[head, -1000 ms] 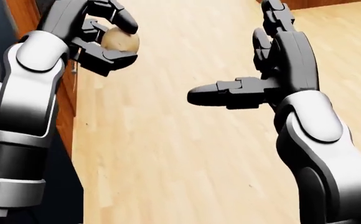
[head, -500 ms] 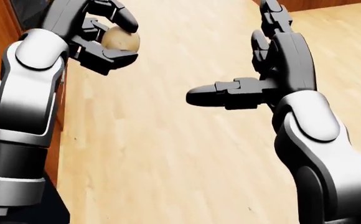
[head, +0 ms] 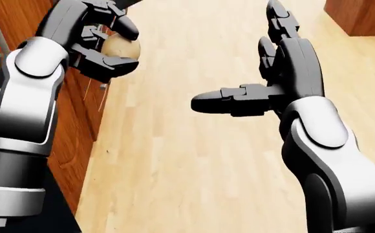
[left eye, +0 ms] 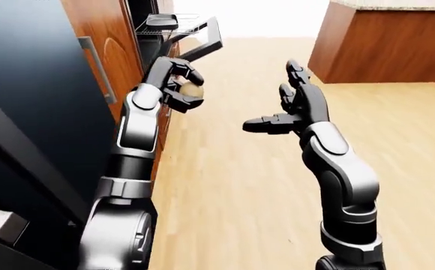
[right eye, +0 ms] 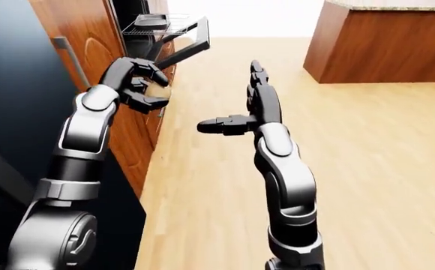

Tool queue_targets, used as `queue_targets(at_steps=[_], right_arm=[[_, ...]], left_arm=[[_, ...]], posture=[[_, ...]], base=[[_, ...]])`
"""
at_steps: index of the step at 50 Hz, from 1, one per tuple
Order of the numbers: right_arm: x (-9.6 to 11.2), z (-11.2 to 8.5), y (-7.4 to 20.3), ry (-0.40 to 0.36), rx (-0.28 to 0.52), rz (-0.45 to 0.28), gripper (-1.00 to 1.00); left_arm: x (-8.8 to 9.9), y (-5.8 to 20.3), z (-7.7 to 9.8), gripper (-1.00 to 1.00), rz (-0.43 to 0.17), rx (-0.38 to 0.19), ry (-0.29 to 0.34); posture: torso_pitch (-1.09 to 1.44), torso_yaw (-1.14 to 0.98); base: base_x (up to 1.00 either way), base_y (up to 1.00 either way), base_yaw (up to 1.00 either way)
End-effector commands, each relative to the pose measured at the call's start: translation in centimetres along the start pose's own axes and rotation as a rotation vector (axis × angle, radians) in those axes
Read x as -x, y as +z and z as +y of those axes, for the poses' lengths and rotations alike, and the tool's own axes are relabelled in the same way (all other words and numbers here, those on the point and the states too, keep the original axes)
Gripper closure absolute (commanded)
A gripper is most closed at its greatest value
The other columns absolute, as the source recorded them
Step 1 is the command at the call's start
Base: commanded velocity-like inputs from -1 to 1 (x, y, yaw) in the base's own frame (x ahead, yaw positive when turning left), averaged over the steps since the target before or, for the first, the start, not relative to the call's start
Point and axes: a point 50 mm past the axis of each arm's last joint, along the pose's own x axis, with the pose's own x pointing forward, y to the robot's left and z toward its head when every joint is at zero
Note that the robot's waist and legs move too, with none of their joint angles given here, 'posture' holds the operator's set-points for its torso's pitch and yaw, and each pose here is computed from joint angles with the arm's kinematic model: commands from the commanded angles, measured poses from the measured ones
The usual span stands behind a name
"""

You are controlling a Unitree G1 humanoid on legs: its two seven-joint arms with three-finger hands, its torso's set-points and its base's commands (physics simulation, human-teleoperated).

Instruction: Place the potato on the rack of the oven.

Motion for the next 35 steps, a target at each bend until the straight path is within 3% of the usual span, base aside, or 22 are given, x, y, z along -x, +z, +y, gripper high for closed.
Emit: queue_targets(at_steps=[1, 9, 16, 26, 35], right_arm=[[0.1, 0.1, 1.6, 0.005, -0.002, -0.082, -1.0], [0.3, 0.2, 1.7, 0.019, -0.003, -0.091, -1.0], [0.3, 0.2, 2.5, 0.02, 0.006, -0.1, -1.0], [-0.9, -1.3, 4.4, -0.001, 0.015, -0.116, -1.0], [-1.0, -1.7, 4.9, -0.015, 0.016, -0.122, -1.0]], left_arm=[[0.3, 2.7, 1.0, 0.44, -0.111, -0.015, 0.045], [0.4, 2.9, 1.1, 0.45, -0.112, -0.016, 0.045], [0.5, 3.8, 2.4, 0.45, -0.117, -0.022, 0.066], [0.8, 4.6, 3.7, 0.43, -0.12, -0.002, 0.083], [0.8, 4.5, 3.6, 0.44, -0.119, -0.001, 0.085]], posture=[[0.0, 0.0], [0.0, 0.0], [0.0, 0.0], [0.0, 0.0], [0.0, 0.0]], base=[[0.26, 0.0, 0.16], [0.14, 0.0, 0.0], [0.41, 0.0, 0.0], [0.46, 0.0, 0.0], [0.47, 0.0, 0.0]])
